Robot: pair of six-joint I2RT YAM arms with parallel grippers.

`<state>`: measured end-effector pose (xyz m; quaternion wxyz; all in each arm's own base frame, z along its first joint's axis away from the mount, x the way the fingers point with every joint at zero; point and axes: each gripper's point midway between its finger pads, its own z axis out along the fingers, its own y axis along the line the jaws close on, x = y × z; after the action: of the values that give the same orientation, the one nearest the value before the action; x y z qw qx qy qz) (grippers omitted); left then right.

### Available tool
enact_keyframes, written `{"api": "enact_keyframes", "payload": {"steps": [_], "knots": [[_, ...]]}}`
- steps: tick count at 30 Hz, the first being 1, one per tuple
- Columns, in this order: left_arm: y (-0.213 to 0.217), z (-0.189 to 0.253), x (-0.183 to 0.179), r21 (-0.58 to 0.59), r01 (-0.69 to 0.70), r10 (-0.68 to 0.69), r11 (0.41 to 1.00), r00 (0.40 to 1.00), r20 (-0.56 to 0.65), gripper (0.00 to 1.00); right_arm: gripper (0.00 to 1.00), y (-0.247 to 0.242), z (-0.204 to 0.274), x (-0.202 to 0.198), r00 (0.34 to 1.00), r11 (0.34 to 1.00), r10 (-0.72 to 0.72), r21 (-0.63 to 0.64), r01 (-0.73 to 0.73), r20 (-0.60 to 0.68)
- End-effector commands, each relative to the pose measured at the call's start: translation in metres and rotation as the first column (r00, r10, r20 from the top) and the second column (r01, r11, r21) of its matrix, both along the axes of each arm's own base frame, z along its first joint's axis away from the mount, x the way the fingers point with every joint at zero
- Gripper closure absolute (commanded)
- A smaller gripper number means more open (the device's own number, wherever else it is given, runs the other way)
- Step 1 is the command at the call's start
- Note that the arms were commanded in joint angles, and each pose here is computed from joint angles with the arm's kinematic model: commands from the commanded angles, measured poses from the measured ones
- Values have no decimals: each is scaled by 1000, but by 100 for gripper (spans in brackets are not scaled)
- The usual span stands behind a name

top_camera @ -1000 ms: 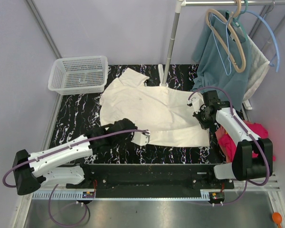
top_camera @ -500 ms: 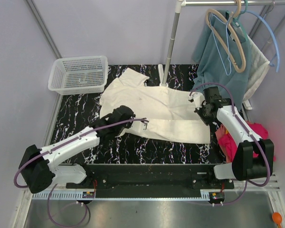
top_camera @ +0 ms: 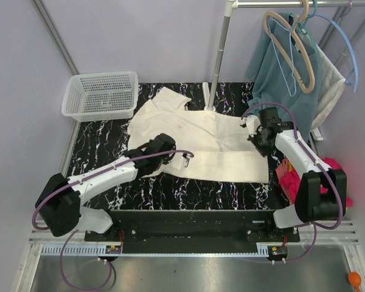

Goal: Fold and stack the t-shirts
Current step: Fold the tshirt

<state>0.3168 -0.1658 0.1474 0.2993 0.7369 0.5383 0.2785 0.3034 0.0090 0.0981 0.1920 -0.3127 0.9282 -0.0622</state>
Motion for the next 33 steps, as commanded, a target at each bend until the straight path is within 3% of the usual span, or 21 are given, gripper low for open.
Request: {"api": "enact_keyframes", "payload": {"steps": [1,8,14,17,19,20,23,24,25,28,29,33], "knots": [[-15,15,21,-48,14,-12,999,999,35,100,100,-2,13,24,997,1000,2,-29,1,75],[-22,4,47,-31,-7,7,999,1000,22,100,99,-10,7,28,997,997,-9,-76,15,82],[-28,-4,68,-24,-12,13,1000,999,49,98,75,-11,4,30,996,997,-20,-77,26,85],[-34,-6,77,-34,-11,14,999,997,73,85,57,-10,3,30,996,997,-32,-70,38,82],[-38,-5,86,-57,-20,27,998,993,117,74,51,-10,2,28,996,997,-35,-66,41,81],[-38,-2,89,-69,-27,37,997,990,136,58,50,-10,1,27,996,997,-36,-65,41,79],[-41,14,99,-171,-41,75,984,977,197,33,49,-10,-1,23,997,997,-36,-62,41,74],[-37,21,102,-205,-54,98,977,973,209,17,49,-10,-3,20,997,997,-38,-64,43,69],[-35,38,106,-260,-57,121,964,963,239,12,49,-11,-4,19,997,997,-38,-64,43,66],[-19,62,107,-370,-104,185,923,964,191,2,48,-11,-8,14,997,997,-37,-67,42,61],[-18,58,103,-411,-116,181,904,976,124,1,48,-11,-9,13,997,997,-38,-65,42,60],[30,32,72,-365,-219,173,905,973,-154,1,48,-11,-11,11,997,997,-40,-61,44,59]]}}
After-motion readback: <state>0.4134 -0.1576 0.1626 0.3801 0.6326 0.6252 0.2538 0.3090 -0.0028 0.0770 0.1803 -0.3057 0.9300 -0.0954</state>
